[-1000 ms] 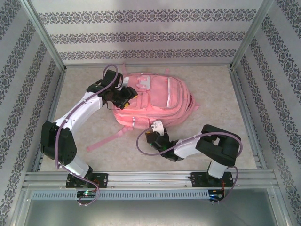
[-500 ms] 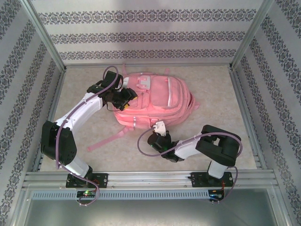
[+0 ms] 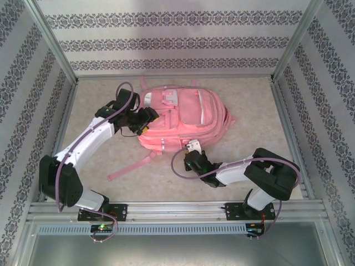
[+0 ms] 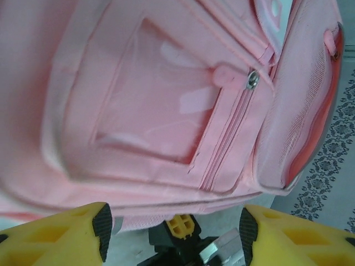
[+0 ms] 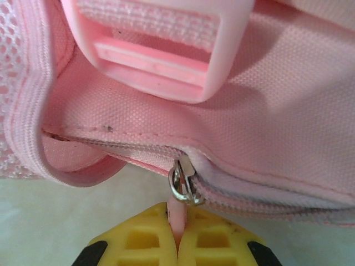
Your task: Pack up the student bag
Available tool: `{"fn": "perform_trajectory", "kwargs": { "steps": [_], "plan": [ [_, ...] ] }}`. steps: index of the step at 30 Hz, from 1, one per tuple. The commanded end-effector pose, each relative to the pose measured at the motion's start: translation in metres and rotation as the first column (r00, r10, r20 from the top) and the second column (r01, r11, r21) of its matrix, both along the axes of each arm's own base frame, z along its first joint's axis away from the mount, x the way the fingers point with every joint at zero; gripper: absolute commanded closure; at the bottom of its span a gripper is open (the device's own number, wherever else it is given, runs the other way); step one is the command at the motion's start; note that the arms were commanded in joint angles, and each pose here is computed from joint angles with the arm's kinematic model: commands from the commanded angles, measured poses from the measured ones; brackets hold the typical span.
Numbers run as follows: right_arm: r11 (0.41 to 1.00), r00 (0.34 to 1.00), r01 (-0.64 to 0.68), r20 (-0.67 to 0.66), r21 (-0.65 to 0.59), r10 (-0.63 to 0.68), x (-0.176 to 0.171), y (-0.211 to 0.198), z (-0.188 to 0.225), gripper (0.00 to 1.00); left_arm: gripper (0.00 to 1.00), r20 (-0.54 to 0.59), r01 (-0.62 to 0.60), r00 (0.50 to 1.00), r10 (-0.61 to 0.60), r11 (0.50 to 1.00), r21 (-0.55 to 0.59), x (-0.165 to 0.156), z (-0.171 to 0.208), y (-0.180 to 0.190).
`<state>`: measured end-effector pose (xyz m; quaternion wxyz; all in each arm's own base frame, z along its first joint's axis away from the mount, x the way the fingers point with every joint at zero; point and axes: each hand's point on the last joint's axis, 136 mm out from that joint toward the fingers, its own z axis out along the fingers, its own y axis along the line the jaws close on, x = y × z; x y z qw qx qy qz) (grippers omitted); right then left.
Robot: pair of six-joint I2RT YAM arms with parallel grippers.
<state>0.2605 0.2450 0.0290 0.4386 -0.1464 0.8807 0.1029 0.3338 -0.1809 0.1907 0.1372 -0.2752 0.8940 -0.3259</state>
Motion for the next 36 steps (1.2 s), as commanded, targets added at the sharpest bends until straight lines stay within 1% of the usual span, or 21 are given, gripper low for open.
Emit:
{"fn": "perform_trajectory", "kwargs": {
  "steps": [1, 5, 8, 11, 16, 20, 22, 23, 25, 27, 29, 31, 33, 36],
  "plan": [
    [0.995, 0.996, -0.093, -0.005, 0.045, 0.093, -0.003, 0.017, 0.012, 1.00, 0.34, -0.060, -0.056, 0.997, 0.055, 0.998, -0.011, -0.032, -0.005, 0.012],
    [0.993, 0.995, -0.097, -0.024, 0.072, 0.099, -0.003, 0.020, 0.014, 1.00, 0.34, -0.108, -0.115, 0.988, 0.112, 0.993, -0.025, -0.059, -0.026, 0.019],
    [0.991, 0.995, -0.089, -0.038, 0.103, 0.093, -0.004, 0.021, 0.016, 1.00, 0.35, -0.132, -0.160, 0.979, 0.153, 0.986, -0.045, -0.067, -0.043, 0.020],
    [0.989, 0.994, -0.090, -0.048, 0.118, 0.096, -0.004, 0.023, 0.017, 1.00, 0.39, -0.143, -0.187, 0.974, 0.175, 0.980, -0.073, -0.065, -0.056, 0.015],
    [0.987, 0.995, -0.075, -0.056, 0.140, 0.083, -0.004, 0.024, 0.016, 1.00, 0.47, -0.144, -0.193, 0.973, 0.181, 0.978, -0.075, -0.058, -0.071, 0.005],
    [0.986, 0.996, -0.060, -0.059, 0.154, 0.070, -0.004, 0.022, 0.016, 1.00, 0.47, -0.129, -0.199, 0.974, 0.188, 0.977, -0.077, -0.044, -0.080, 0.000],
    [0.987, 0.997, -0.050, -0.057, 0.156, 0.060, -0.005, 0.019, 0.016, 1.00, 0.48, -0.124, -0.194, 0.975, 0.185, 0.979, -0.059, -0.038, -0.085, 0.000],
    [0.987, 0.997, -0.046, -0.058, 0.153, 0.055, -0.005, 0.017, 0.015, 1.00, 0.50, -0.127, -0.191, 0.975, 0.183, 0.981, -0.046, -0.036, -0.090, 0.000],
    [0.988, 0.997, -0.040, -0.055, 0.148, 0.049, -0.006, 0.014, 0.016, 1.00, 0.58, -0.136, -0.186, 0.975, 0.179, 0.982, -0.040, -0.033, -0.096, -0.002],
    [0.991, 0.998, -0.034, -0.051, 0.130, 0.041, -0.006, 0.009, 0.015, 1.00, 0.69, -0.140, -0.181, 0.974, 0.178, 0.983, -0.012, -0.033, -0.103, 0.001],
    [0.995, 0.998, -0.031, -0.052, 0.099, 0.036, -0.007, 0.004, 0.014, 1.00, 0.79, -0.147, -0.196, 0.968, 0.202, 0.979, 0.057, -0.037, -0.108, 0.014],
    [0.996, 0.998, -0.031, -0.054, 0.082, 0.035, -0.008, 0.000, 0.013, 1.00, 0.88, -0.129, -0.213, 0.966, 0.223, 0.973, 0.094, -0.035, -0.108, 0.026],
    [0.999, 0.997, -0.029, -0.073, 0.045, 0.033, -0.008, -0.007, 0.007, 1.00, 0.94, -0.109, -0.231, 0.963, 0.245, 0.965, 0.125, -0.033, -0.105, 0.038],
    [0.999, 0.995, -0.042, -0.091, -0.009, 0.041, -0.008, -0.014, 0.001, 1.00, 1.00, -0.082, -0.225, 0.967, 0.240, 0.961, 0.160, -0.025, -0.098, 0.047]
  ]
}}
